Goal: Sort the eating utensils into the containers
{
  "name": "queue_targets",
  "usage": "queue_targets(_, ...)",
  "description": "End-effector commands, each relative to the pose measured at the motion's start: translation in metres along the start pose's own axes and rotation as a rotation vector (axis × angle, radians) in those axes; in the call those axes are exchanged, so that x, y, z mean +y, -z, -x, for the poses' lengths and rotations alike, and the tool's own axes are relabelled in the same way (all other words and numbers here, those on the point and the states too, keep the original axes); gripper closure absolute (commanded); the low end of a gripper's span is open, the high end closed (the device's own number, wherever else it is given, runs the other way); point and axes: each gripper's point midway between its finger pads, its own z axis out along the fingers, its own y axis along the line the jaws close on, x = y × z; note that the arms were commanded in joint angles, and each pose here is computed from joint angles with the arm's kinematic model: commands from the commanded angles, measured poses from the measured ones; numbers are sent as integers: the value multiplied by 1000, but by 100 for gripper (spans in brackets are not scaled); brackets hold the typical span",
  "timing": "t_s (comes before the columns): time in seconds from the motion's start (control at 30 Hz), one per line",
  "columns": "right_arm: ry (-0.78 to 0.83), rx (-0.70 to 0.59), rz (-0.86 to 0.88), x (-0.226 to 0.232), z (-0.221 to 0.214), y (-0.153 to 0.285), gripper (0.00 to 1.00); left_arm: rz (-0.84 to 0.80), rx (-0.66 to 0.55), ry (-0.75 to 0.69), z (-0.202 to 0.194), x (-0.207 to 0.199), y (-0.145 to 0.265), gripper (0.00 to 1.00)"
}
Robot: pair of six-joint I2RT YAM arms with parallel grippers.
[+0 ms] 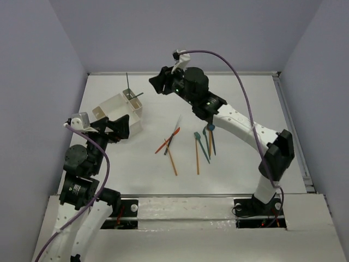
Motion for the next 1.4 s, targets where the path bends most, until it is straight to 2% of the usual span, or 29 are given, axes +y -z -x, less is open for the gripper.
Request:
queue_targets(0.0, -39, 346, -120, -22, -91, 70, 61, -14, 24, 9, -5, -3, -8, 1)
queue_targets(0.03, -36, 368, -153, -30, -100, 85, 61, -24, 55, 32, -10, -7, -10, 3)
queue_targets(0.07, -49, 443, -219, -48, -136, 112, 61, -22, 131, 44, -25, -7, -13, 4)
queue_targets(0.1, -52, 448, -283, -60, -141, 129, 65, -41, 181, 67, -36, -11, -13, 7)
queue_targets(0.13, -78, 401, -294, -57, -121, 150, 66, -76, 244, 128, -51, -20, -13, 9)
queue_targets(0.17, -73, 467, -344, -70, -147, 176, 66, -94, 299, 165, -69, -21, -12, 12)
queue_targets(0.27, -81, 475, -387, -75, -140, 214, 63, -174, 400, 310, -99, -36, -9, 21)
queue_targets(0.33, -64, 535, -448, -86, -152, 239, 59, -191, 507, 383, -142, -40, -1, 29)
queue_targets(0.4, -49, 572, -490, -94, -159, 261, 58, -166, 561, 431, -173, -45, 0, 30)
queue_targets(0.43, -51, 574, -500, -95, -159, 267, 57, -163, 580, 414, -187, -58, 5, 30)
queue_targets(0.57, -57, 546, -518, -102, -155, 289, 57, -40, 644, 351, -230, -56, -1, 33)
queue_targets(0.63, -65, 524, -509, -102, -150, 298, 58, 26, 718, 301, -269, -49, -4, 37)
queue_targets(0.73, -74, 505, -484, -99, -147, 306, 58, 87, 769, 243, -299, -45, -5, 46)
queue_targets(0.8, -83, 500, -476, -99, -147, 310, 58, 99, 775, 212, -306, -51, -6, 51)
queue_targets(0.97, -110, 508, -404, -88, -156, 313, 58, 213, 763, 128, -325, -32, -12, 53)
queue_targets(1.13, -127, 520, -365, -84, -166, 314, 59, 232, 761, 75, -331, -38, -17, 57)
queue_targets(1.37, -132, 512, -350, -82, -167, 312, 59, 299, 776, -22, -347, -25, -17, 63)
